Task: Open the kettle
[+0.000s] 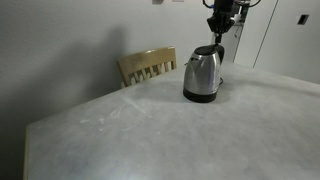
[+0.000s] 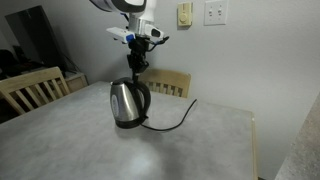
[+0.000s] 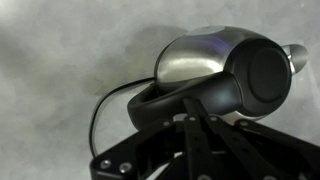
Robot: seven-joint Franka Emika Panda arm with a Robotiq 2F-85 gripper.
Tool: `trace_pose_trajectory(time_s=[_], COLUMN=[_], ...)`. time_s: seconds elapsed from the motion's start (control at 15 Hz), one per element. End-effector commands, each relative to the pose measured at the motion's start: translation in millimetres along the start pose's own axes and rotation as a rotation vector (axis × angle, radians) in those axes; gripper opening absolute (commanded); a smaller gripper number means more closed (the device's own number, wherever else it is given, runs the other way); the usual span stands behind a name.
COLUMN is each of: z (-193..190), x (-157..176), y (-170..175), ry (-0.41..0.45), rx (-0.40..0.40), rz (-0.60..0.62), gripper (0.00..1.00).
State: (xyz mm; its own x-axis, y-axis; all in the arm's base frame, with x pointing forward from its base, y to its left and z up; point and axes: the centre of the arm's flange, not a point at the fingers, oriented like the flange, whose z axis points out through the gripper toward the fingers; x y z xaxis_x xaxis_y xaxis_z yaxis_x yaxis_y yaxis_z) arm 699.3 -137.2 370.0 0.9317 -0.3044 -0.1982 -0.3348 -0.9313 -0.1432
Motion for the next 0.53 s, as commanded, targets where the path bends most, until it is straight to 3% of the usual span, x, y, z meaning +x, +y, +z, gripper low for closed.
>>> trace_pose_trajectory(time_s=[0.0,0.47], z=[21,33], x=[28,38], y=[-13,-37], ry=[-0.069,-0.159], rx=[0.011,-0.039], rz=[-0.006,-0.026], gripper=[0.00,0.00])
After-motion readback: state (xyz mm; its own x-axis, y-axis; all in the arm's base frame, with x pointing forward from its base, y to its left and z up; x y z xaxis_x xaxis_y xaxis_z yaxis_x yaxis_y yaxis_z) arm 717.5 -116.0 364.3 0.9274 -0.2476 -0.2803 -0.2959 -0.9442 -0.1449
